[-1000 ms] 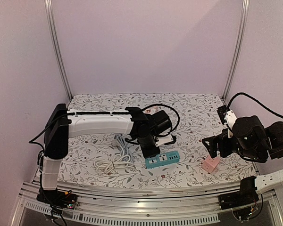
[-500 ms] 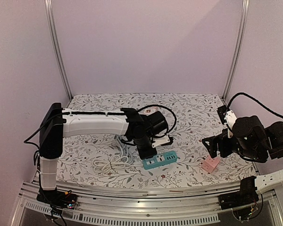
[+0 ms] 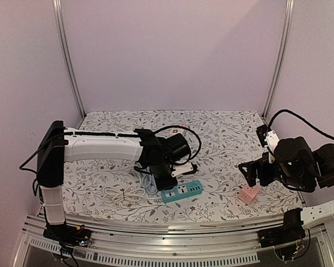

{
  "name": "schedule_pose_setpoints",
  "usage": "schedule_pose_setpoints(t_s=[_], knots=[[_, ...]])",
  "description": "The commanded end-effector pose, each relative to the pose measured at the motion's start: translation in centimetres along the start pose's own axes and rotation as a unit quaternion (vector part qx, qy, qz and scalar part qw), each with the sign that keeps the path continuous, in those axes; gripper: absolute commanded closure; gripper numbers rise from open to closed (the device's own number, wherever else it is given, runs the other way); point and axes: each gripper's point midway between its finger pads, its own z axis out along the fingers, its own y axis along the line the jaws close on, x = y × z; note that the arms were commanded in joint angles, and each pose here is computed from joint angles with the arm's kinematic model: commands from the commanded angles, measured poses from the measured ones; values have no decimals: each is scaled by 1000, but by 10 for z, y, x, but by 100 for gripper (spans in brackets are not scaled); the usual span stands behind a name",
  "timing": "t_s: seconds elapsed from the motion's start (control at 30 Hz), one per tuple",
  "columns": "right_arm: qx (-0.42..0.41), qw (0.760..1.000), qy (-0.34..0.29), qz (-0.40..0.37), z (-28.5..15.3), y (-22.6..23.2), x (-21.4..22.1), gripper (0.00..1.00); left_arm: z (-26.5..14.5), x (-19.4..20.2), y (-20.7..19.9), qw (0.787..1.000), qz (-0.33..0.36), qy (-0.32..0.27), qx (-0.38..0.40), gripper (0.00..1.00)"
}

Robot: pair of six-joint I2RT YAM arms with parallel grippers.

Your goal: Insert the plug

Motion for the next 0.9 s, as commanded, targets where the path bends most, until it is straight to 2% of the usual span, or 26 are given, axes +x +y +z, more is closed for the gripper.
schedule_pose_setpoints(t_s=[0.0, 0.07, 0.17, 0.3, 0.33, 0.37, 0.6, 0.73, 0.87], knots=[[8, 1000, -4, -9, 2, -1, 1, 1, 12, 29, -3, 999, -7, 46, 14, 68], [8, 1000, -3, -9, 2, -1, 1, 1, 11, 27, -2, 999, -7, 38, 11, 50], [8, 1000, -4, -10, 2, -1, 1, 1, 0, 23, 3, 1000, -1, 14, -3, 35], [8, 1000, -3, -10, 2, -1, 1, 1, -19, 13, 9, 1000, -1, -22, -16, 20], [8, 1000, -3, -10, 2, -1, 2, 1, -24, 11, 8, 999, -1, -32, -14, 15], [9, 1000, -2, -11, 3, 0, 1, 1, -30, 7, 8, 999, 0, -45, -13, 2], [9, 1000, 3, -15, 5, 2, 3, 1, -69, -4, 12, 994, -5, -111, -23, 1], [11, 1000, 4, -16, 6, 2, 4, 1, -91, -6, 33, 986, -36, -142, -85, 1], [16, 1000, 3, -17, 7, 0, 4, 1, -114, -1, 57, 969, -69, -180, -157, 1]])
